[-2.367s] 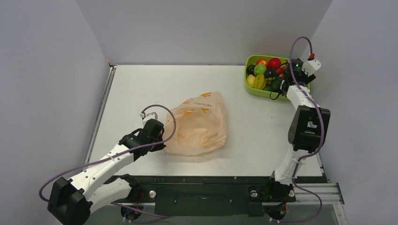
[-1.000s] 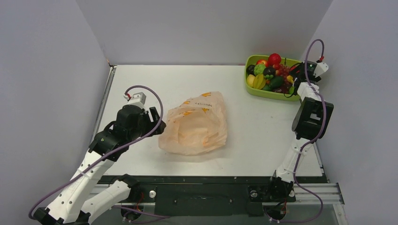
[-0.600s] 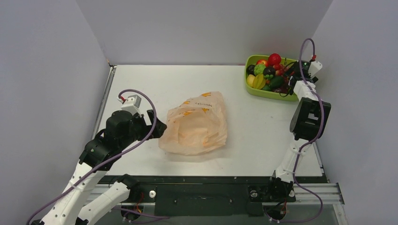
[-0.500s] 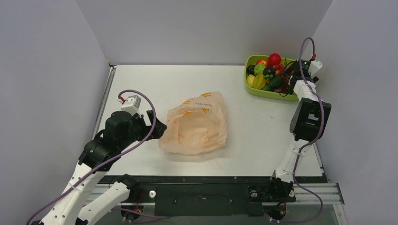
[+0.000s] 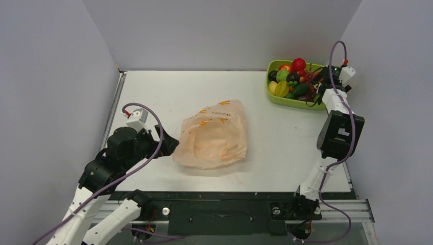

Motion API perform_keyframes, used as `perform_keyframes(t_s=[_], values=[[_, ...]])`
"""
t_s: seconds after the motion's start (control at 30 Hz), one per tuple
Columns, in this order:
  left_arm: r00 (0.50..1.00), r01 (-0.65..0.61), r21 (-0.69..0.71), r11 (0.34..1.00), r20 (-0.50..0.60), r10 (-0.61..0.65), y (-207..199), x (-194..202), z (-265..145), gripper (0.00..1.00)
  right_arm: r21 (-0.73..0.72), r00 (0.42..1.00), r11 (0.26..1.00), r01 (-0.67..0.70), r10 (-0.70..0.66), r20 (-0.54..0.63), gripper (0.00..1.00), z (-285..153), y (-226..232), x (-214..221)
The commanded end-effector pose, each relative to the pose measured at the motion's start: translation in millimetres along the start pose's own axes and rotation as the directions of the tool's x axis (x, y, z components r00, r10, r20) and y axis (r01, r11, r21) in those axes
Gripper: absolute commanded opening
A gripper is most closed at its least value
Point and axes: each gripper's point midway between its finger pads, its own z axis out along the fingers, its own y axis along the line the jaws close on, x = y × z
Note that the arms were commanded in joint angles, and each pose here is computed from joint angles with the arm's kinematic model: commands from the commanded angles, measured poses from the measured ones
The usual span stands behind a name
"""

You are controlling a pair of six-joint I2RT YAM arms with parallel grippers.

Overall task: Take the fake fruits out of the plastic bag
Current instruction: Place the fake fruit in the bin, then reset both arms

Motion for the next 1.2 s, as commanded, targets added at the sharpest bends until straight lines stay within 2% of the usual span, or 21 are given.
perform_keyframes(t_s=[0.0,0.17,0.2,0.23,0.27,0.3,0.33,0.37,0.43,0.47,0.5,0.6,0.77,0.9,1.0,1.17], values=[[0.999,0.024,0.055,0.998,0.021,-0.025,-12.8,-8.5,-10.9,0.83,-0.011,0.984,0.998,-0.068,0.069,0.163,1.0,-45.2,-2.6,-62.4],[0.998,0.053,0.079,0.995,0.03,-0.056,-14.4,-6.1,-16.6,0.83,-0.016,0.98,0.996,-0.093,0.094,0.177,1.0,-77.4,-11.2,-67.3],[0.998,0.056,0.094,0.994,0.029,-0.059,-16.0,-4.6,-19.4,0.83,-0.011,0.984,0.996,-0.091,0.091,0.152,1.0,-79.0,-15.0,-53.2],[0.998,0.062,0.107,0.992,0.026,-0.065,-17.9,-3.7,-21.1,0.83,-0.032,0.978,0.993,-0.114,0.118,0.17,1.0,-94.0,-14.4,-58.9],[0.997,0.064,0.116,0.991,0.033,-0.068,-18.3,-3.7,-23.7,0.83,-0.038,0.984,0.994,-0.106,0.11,0.137,1.0,-95.0,-15.9,-37.5],[0.997,0.067,0.121,0.99,0.039,-0.072,-18.9,-4.3,-25.2,0.83,-0.068,0.98,0.99,-0.12,0.129,0.15,1.0,-110.7,-13.6,-40.1],[0.996,0.069,0.129,0.989,0.047,-0.075,-19.2,-4.6,-27.4,0.83,-0.08,0.987,0.992,-0.101,0.11,0.115,1.0,-114.2,-11.1,-16.3],[0.995,0.073,0.131,0.989,0.052,-0.08,-19.2,-5.0,-28.1,0.84,-0.105,0.985,0.989,-0.105,0.118,0.128,1.0,-130.0,-9.7,-18.1],[0.995,0.077,0.146,0.986,0.056,-0.085,-20.7,-4.3,-30.5,0.84,-0.148,0.994,0.987,-0.057,0.069,0.079,1.0,-150.6,-2.4,21.2],[0.994,0.079,0.153,0.985,0.057,-0.089,-21.0,-3.4,-31.4,0.84,-0.183,0.994,0.982,-0.046,0.064,0.093,1.0,-168.1,2.0,20.8],[0.995,0.081,0.16,0.984,0.051,-0.09,-21.7,-1.8,-31.4,0.84,-0.213,0.998,0.977,-0.008,0.023,0.066,1.0,-178.7,9.8,44.0],[0.994,0.082,0.187,0.979,0.059,-0.094,-24.9,-1.8,-37.0,0.84,-0.291,0.996,0.954,0.067,-0.046,0.078,1.0,-227.7,20.4,64.0],[0.991,0.053,0.223,0.973,0.106,-0.078,-33.7,-15.7,-51.5,0.85,-0.463,0.976,0.859,0.218,-0.207,0.074,1.0,-314.7,36.4,118.0],[0.982,0.03,0.231,0.972,0.174,-0.071,-37.9,-33.3,-65.5,0.84,-0.55,0.964,0.792,0.264,-0.237,0.121,1.0,-374.3,20.7,126.9],[0.973,0.013,0.24,0.971,0.222,-0.068,-40.5,-44.3,-77.1,0.84,-0.617,0.98,0.761,0.201,-0.159,0.122,1.0,-405.7,-0.7,116.5],[0.938,0.001,0.243,0.97,0.335,-0.085,-39.4,-66.0,-107.3,0.84,-0.676,0.989,0.724,0.138,-0.066,0.13,1.0,-431.8,-36.2,98.2]])
